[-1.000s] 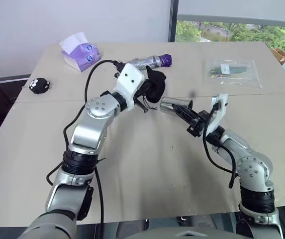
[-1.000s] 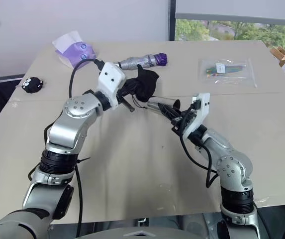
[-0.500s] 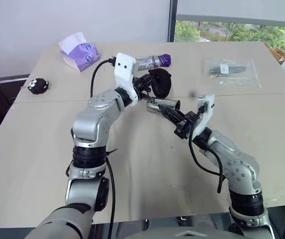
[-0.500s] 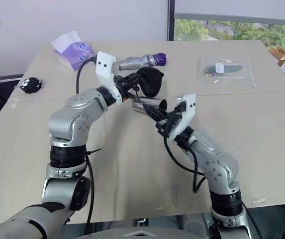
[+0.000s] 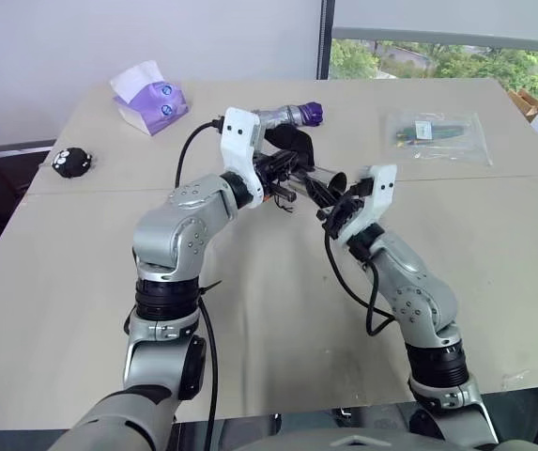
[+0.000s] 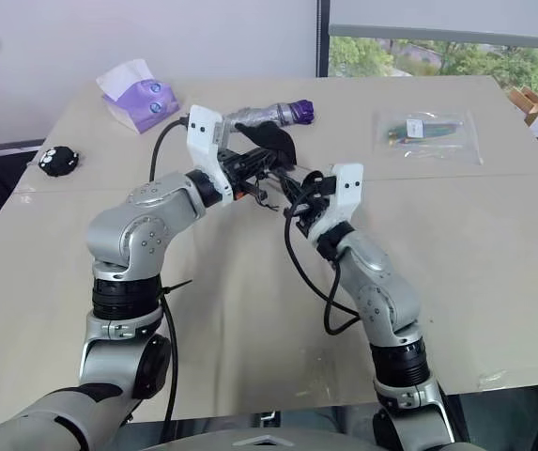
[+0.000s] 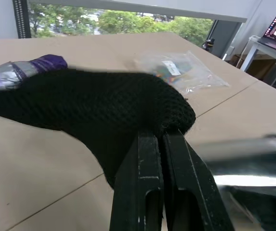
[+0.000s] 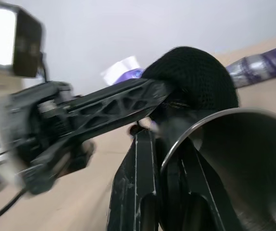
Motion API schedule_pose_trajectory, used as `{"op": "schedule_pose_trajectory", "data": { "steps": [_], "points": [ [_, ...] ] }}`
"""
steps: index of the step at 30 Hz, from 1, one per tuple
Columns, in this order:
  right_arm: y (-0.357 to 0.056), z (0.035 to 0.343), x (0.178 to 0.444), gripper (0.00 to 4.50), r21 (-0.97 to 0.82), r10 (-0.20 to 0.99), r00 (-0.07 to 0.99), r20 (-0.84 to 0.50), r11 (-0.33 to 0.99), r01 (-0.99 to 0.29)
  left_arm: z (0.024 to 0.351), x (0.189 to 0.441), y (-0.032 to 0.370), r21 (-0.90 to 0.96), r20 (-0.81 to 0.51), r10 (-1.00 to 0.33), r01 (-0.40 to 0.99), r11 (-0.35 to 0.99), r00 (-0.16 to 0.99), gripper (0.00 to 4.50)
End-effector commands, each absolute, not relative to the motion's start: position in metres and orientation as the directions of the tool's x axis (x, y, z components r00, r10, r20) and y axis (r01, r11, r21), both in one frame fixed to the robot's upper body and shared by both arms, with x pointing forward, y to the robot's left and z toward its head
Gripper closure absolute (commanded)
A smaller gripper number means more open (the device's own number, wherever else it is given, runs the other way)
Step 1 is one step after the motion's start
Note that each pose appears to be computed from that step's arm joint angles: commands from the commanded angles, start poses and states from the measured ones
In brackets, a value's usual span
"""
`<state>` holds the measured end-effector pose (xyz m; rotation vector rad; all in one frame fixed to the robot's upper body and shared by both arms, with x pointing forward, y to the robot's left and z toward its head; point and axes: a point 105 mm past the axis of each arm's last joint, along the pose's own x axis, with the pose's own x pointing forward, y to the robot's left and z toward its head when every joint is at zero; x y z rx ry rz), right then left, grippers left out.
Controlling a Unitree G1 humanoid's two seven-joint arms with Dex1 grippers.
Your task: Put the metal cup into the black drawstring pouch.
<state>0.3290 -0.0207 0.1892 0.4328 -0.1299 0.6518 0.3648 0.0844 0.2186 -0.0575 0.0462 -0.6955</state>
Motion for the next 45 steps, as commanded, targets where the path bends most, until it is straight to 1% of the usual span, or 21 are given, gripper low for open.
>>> {"op": "schedule_pose_trajectory", "data": {
  "steps": [1, 8, 12, 16, 19, 22, 24, 28, 31, 32, 33, 34, 37, 38, 40, 42, 44, 45],
  "points": [
    [-0.027, 0.213, 0.332, 4.47, 0.351, 0.489, 0.797, 0.354, 0.721, -0.598, 0.229, 0.356, 0.082, -0.047, 0.017, -0.657, 0.657, 0.752, 0.754, 4.5],
    [-0.028, 0.224, 0.333, 4.47, 0.419, 0.459, 0.786, 0.414, 0.671, -0.612, 0.227, 0.355, 0.083, -0.047, 0.01, -0.654, 0.653, 0.756, 0.757, 4.5],
    [-0.015, 0.22, 0.332, 4.47, 0.388, 0.515, 0.76, 0.396, 0.656, -0.647, 0.226, 0.354, 0.081, -0.054, 0.012, -0.66, 0.659, 0.75, 0.752, 4.5],
    [0.0, 0.205, 0.332, 4.47, 0.241, 0.593, 0.738, 0.323, 0.702, -0.67, 0.227, 0.355, 0.081, -0.061, 0.016, -0.661, 0.661, 0.748, 0.75, 4.5],
    [0.005, 0.192, 0.334, 4.47, -0.011, 0.641, 0.718, 0.271, 0.748, -0.664, 0.229, 0.356, 0.082, -0.073, 0.027, -0.659, 0.659, 0.748, 0.751, 4.5],
    [0.014, 0.182, 0.334, 4.47, -0.269, 0.703, 0.673, 0.229, 0.711, -0.65, 0.228, 0.356, 0.081, -0.09, 0.029, -0.659, 0.658, 0.747, 0.752, 4.5],
    [0.019, 0.174, 0.335, 4.47, -0.395, 0.737, 0.647, 0.195, 0.663, -0.636, 0.226, 0.355, 0.08, -0.095, 0.025, -0.664, 0.663, 0.742, 0.747, 4.5],
    [0.018, 0.177, 0.349, 4.47, -0.566, 0.729, 0.654, 0.201, 0.632, -0.53, 0.225, 0.355, 0.078, -0.112, 0.029, -0.664, 0.663, 0.741, 0.747, 4.5],
    [0.012, 0.172, 0.364, 4.47, -0.701, 0.701, 0.69, 0.182, 0.585, -0.409, 0.225, 0.355, 0.078, -0.123, 0.034, -0.66, 0.658, 0.743, 0.751, 4.5],
    [0.01, 0.172, 0.368, 4.47, -0.715, 0.687, 0.7, 0.194, 0.587, -0.378, 0.225, 0.355, 0.078, -0.127, 0.035, -0.659, 0.657, 0.743, 0.751, 4.5],
    [0.008, 0.174, 0.37, 4.47, -0.722, 0.677, 0.705, 0.213, 0.595, -0.352, 0.225, 0.355, 0.079, -0.132, 0.036, -0.658, 0.657, 0.743, 0.752, 4.5],
    [0.006, 0.178, 0.372, 4.47, -0.692, 0.662, 0.708, 0.246, 0.632, -0.35, 0.224, 0.354, 0.079, -0.135, 0.037, -0.658, 0.656, 0.743, 0.753, 4.5],
    [-0.002, 0.192, 0.377, 4.47, -0.464, 0.573, 0.742, 0.347, 0.793, -0.395, 0.223, 0.354, 0.079, -0.139, 0.038, -0.654, 0.652, 0.745, 0.755, 4.5],
    [-0.003, 0.194, 0.376, 4.47, -0.403, 0.565, 0.74, 0.365, 0.813, -0.421, 0.223, 0.354, 0.079, -0.143, 0.04, -0.653, 0.651, 0.746, 0.757, 4.5],
    [-0.002, 0.199, 0.373, 4.47, -0.236, 0.551, 0.732, 0.4, 0.834, -0.499, 0.224, 0.354, 0.079, -0.151, 0.045, -0.652, 0.65, 0.745, 0.757, 4.5],
    [-0.005, 0.202, 0.373, 4.47, -0.107, 0.526, 0.738, 0.423, 0.838, -0.536, 0.223, 0.354, 0.078, -0.155, 0.049, -0.653, 0.652, 0.742, 0.756, 4.5],
    [-0.006, 0.203, 0.373, 4.47, -0.025, 0.52, 0.738, 0.431, 0.824, -0.566, 0.223, 0.353, 0.077, -0.157, 0.051, -0.655, 0.654, 0.74, 0.754, 4.5],
    [-0.006, 0.203, 0.373, 4.47, -0.012, 0.524, 0.735, 0.43, 0.818, -0.576, 0.224, 0.353, 0.077, -0.158, 0.053, -0.656, 0.655, 0.739, 0.753, 4.5]
  ]
}}
